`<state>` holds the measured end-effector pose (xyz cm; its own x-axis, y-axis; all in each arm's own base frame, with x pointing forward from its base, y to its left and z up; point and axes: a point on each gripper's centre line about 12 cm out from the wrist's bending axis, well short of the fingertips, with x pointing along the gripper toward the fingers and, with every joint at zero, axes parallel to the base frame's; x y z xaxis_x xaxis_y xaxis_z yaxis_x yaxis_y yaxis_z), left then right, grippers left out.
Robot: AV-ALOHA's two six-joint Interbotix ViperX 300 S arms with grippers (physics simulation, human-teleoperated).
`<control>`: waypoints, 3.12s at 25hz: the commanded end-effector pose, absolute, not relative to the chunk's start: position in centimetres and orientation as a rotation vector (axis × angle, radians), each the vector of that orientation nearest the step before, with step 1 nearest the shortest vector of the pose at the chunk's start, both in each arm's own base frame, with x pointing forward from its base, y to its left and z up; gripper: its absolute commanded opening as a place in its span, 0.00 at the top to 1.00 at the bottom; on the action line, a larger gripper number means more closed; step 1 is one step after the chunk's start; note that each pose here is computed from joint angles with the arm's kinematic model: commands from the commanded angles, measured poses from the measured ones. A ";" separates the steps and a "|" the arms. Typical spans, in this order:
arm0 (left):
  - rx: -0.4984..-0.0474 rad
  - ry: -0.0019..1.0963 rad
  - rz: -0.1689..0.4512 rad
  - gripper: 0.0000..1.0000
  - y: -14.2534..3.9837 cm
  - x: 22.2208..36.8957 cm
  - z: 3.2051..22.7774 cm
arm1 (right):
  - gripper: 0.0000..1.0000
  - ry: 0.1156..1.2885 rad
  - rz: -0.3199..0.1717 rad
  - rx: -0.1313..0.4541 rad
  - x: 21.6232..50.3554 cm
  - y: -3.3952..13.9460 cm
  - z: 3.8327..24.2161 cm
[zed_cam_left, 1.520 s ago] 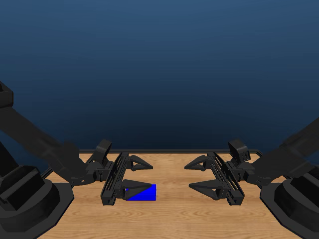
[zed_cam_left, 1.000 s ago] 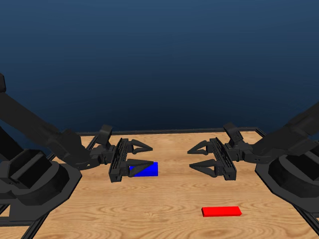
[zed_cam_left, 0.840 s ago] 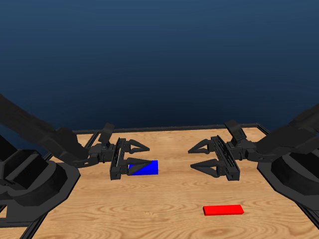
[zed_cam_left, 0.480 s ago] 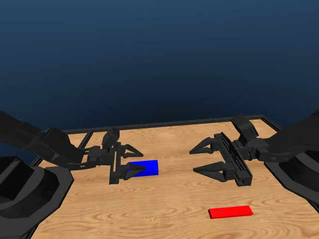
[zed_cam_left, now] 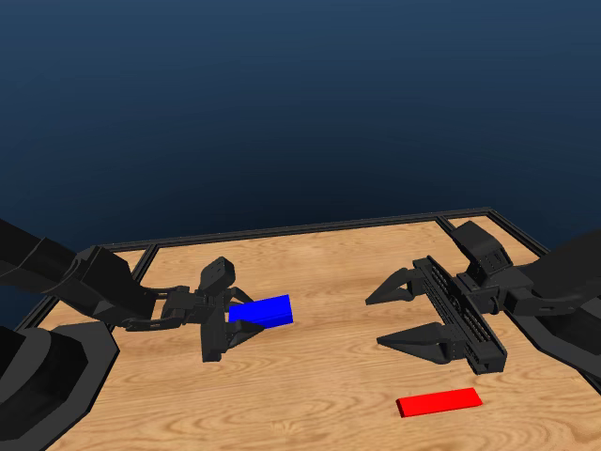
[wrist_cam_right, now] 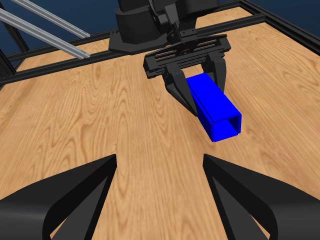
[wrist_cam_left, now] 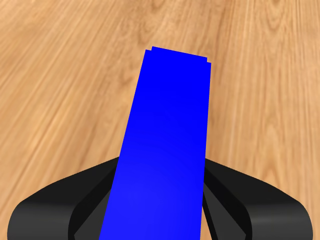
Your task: Insert peg into socket
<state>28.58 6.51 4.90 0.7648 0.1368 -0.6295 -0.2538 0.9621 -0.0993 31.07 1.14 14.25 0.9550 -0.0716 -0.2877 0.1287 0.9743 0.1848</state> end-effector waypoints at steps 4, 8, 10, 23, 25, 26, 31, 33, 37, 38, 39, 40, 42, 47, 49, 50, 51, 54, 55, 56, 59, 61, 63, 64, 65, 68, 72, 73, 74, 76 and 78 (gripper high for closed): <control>-0.180 0.625 0.137 1.00 3.5 31.3 9.0 | 0.00 0.370 -0.067 0.308 28.9 4.2 12.1; -0.174 0.607 0.107 1.00 2.2 32.3 11.5 | 0.00 0.422 -0.054 0.365 27.4 6.0 10.3; -0.173 0.604 0.094 1.00 1.6 33.0 12.3 | 0.00 0.462 -0.035 0.385 26.6 7.3 9.3; -0.197 0.513 0.032 1.00 -1.3 35.1 15.5 | 1.00 0.450 -0.085 0.454 24.6 9.9 3.5; -0.198 0.495 0.022 1.00 -1.6 35.1 16.5 | 1.00 0.439 -0.092 0.413 24.7 9.2 4.0; -0.202 0.492 0.020 1.00 -1.7 34.9 16.7 | 1.00 0.403 -0.082 0.398 25.1 9.1 4.8; -0.217 0.507 0.002 1.00 -2.7 34.4 17.2 | 1.00 0.288 -0.063 0.320 28.6 8.2 10.3; -0.220 0.522 -0.003 1.00 -3.0 34.2 17.2 | 1.00 0.303 -0.056 0.257 29.2 7.5 11.5; -0.206 0.528 -0.024 1.00 -3.5 33.6 17.4 | 1.00 0.274 -0.030 0.171 31.8 6.0 16.1; -0.210 0.523 -0.020 1.00 -3.4 33.6 17.8 | 1.00 0.288 -0.014 0.158 32.3 6.1 16.6; -0.204 0.533 -0.027 1.00 -3.6 33.5 17.5 | 1.00 0.285 -0.016 0.115 32.2 5.1 17.1; -0.207 0.528 -0.026 1.00 -3.5 33.4 17.9 | 1.00 0.294 -0.010 0.127 32.9 5.3 17.6; -0.208 0.535 -0.026 1.00 -3.5 33.2 17.9 | 1.00 0.301 -0.010 0.123 33.3 4.8 18.2; -0.201 0.524 -0.031 1.00 -3.5 33.0 18.5 | 1.00 0.340 -0.005 0.113 34.6 4.2 18.5; -0.194 0.524 -0.032 1.00 -3.4 32.6 18.6 | 1.00 0.382 -0.001 0.111 34.8 4.0 17.6; -0.193 0.530 -0.033 1.00 -3.4 32.7 18.5 | 1.00 0.365 -0.010 0.119 35.3 3.6 18.3; -0.192 0.519 -0.035 1.00 -3.4 32.9 18.9 | 1.00 0.385 0.002 0.117 35.7 3.8 17.9; -0.179 0.537 -0.040 1.00 -3.6 33.2 18.7 | 1.00 0.381 0.011 0.107 37.6 3.8 18.1; -0.180 0.534 -0.042 1.00 -3.6 33.3 18.8 | 1.00 0.382 0.014 0.103 38.7 3.8 18.4; -0.180 0.536 -0.041 1.00 -3.6 33.4 18.9 | 1.00 0.380 0.024 0.095 39.7 4.0 18.6; -0.186 0.542 -0.041 1.00 -3.8 33.6 18.6 | 1.00 0.369 0.039 0.084 42.0 4.2 19.4; -0.193 0.547 -0.042 1.00 -3.9 33.6 18.4 | 1.00 0.364 0.041 0.087 42.5 4.3 19.7; -0.197 0.554 -0.040 1.00 -3.9 33.6 18.1 | 1.00 0.394 0.051 0.101 43.5 4.7 19.6; -0.194 0.561 -0.042 1.00 -4.0 33.5 17.9 | 0.07 0.410 0.064 0.101 43.7 5.2 19.4; -0.196 0.556 -0.042 1.00 -4.0 33.6 18.0 | 0.00 0.434 0.061 0.117 43.6 5.2 19.0; -0.202 0.553 -0.043 1.00 -4.1 33.5 18.2 | 0.00 0.483 0.053 0.149 42.6 5.0 18.5; -0.210 0.580 -0.036 1.00 -4.0 33.2 17.5 | 0.00 0.546 0.027 0.214 39.9 4.6 17.3; -0.209 0.578 -0.039 1.00 -4.1 33.2 17.5 | 0.00 0.551 0.025 0.222 39.5 4.6 17.2; -0.213 0.586 -0.035 1.00 -4.0 33.2 17.3 | 0.00 0.557 0.023 0.232 38.9 4.6 17.1; -0.220 0.565 -0.035 1.00 -4.0 33.6 17.7 | 0.00 0.562 0.023 0.245 37.6 4.6 17.0; -0.221 0.573 -0.036 1.00 -4.2 33.7 17.4 | 0.00 0.567 0.023 0.251 36.7 4.6 17.0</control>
<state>32.73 -4.04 16.05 0.8011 -0.0925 -0.5914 -0.0411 0.9772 -0.2085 37.08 4.31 15.41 0.8168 0.0811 -0.5712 0.0580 0.9735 0.2211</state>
